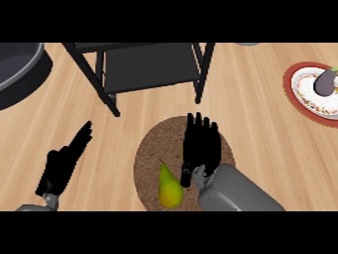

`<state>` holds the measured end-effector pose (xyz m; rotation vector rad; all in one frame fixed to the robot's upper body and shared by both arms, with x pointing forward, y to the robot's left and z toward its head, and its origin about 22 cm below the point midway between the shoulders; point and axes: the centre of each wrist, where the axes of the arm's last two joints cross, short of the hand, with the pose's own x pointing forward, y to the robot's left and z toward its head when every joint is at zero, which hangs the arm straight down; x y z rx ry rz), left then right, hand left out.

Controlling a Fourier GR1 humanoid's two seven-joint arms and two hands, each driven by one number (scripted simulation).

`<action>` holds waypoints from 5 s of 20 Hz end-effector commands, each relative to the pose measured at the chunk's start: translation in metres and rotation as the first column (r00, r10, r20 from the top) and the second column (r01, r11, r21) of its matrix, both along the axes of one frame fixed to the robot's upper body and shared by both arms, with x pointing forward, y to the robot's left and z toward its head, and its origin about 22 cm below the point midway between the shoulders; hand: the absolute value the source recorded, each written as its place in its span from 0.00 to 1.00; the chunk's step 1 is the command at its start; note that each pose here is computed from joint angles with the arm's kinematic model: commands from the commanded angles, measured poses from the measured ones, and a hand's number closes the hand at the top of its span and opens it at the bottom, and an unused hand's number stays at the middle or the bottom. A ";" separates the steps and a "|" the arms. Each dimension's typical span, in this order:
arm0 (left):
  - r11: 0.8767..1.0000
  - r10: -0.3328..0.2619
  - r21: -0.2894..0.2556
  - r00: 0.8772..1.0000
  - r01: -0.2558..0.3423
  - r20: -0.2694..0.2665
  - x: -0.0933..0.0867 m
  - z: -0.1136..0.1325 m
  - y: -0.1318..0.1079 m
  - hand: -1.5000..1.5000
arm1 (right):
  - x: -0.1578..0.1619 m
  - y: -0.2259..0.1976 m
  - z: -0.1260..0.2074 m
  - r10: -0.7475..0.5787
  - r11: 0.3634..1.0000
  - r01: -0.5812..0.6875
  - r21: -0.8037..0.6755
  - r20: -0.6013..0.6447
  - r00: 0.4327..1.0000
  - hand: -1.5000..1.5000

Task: Pick the lemon from the placemat and place it in the tiered shelf

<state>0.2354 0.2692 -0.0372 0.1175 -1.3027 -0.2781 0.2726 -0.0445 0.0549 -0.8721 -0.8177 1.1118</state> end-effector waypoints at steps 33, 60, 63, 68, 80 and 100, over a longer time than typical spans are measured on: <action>1.000 -0.013 0.009 1.000 0.013 0.005 0.021 0.008 -0.002 0.50 | 0.027 -0.001 -0.069 -0.042 0.985 0.044 -0.165 0.013 0.999 1.00; 1.000 -0.010 -0.004 1.000 0.010 0.016 -0.002 0.009 -0.013 0.50 | -0.031 -0.023 0.174 -0.189 0.963 0.013 0.270 0.640 0.745 1.00; 1.000 -0.004 0.002 1.000 0.004 0.022 -0.003 0.001 -0.006 0.50 | 0.003 -0.031 0.186 -0.191 0.963 0.012 0.269 0.650 0.736 1.00; 1.000 -0.016 -0.013 1.000 0.016 0.015 0.010 0.000 -0.002 0.50 | 0.046 -0.014 0.222 -0.204 0.966 0.041 0.254 0.663 0.720 1.00; 0.998 -0.057 0.010 0.998 0.057 0.033 0.011 0.010 -0.012 0.50 | 0.148 -0.008 0.199 -0.184 0.976 0.055 0.211 0.665 0.724 1.00; 0.993 -0.119 0.007 0.992 0.119 0.048 0.022 0.010 -0.028 0.50 | 0.190 -0.042 0.162 -0.452 0.652 0.108 0.750 0.270 0.850 0.00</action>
